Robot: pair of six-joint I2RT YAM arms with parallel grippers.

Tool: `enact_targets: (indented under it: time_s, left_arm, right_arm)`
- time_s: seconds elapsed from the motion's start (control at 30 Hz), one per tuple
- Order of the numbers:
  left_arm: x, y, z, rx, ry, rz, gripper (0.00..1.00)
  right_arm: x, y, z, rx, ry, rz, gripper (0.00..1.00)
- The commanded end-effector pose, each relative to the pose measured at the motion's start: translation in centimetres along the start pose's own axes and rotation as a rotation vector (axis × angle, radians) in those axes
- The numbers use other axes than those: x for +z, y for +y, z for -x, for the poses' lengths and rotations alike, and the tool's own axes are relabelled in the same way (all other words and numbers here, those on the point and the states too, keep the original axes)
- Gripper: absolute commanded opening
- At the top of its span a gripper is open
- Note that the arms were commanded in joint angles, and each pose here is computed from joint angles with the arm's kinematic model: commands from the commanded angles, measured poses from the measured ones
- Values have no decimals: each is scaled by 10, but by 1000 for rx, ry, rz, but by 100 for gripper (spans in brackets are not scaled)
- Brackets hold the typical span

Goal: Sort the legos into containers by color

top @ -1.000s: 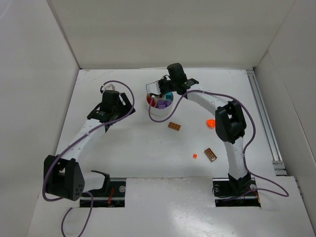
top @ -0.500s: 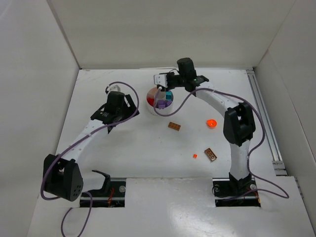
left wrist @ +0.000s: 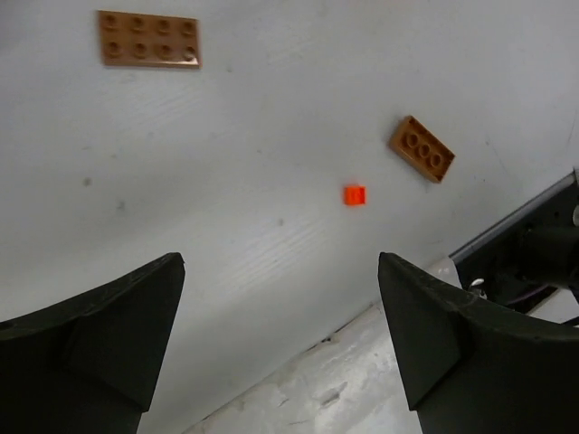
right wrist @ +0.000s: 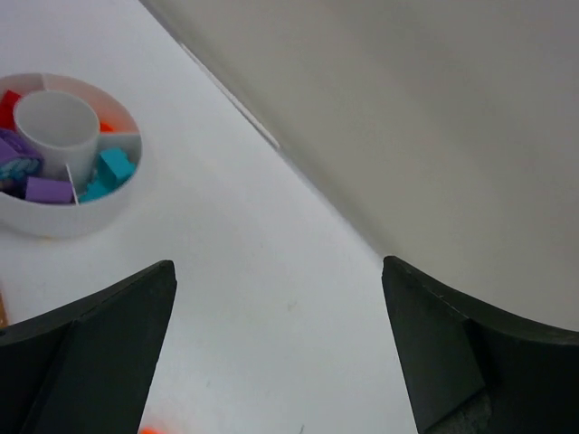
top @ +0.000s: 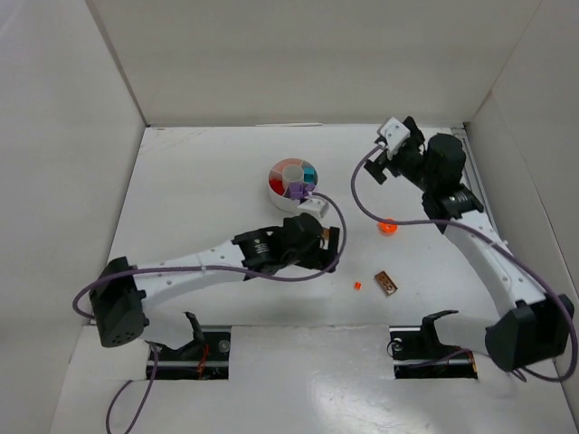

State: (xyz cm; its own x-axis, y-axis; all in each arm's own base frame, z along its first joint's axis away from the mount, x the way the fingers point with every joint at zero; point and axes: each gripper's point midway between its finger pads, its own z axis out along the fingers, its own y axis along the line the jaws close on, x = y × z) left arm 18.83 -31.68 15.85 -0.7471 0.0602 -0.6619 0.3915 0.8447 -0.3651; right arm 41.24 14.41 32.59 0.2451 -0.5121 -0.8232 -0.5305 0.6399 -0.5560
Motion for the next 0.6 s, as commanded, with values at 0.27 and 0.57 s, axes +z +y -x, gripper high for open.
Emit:
enact_targets:
  time_s: [0.27, 0.57]
  left_arm:
    - [84, -75, -47, 210, 136, 13, 70]
    - [114, -86, -76, 260, 219, 6, 55]
  right_arm:
    - [-157, 4, -99, 280, 543, -398, 100]
    - [-193, -3, -104, 231, 592, -467, 100]
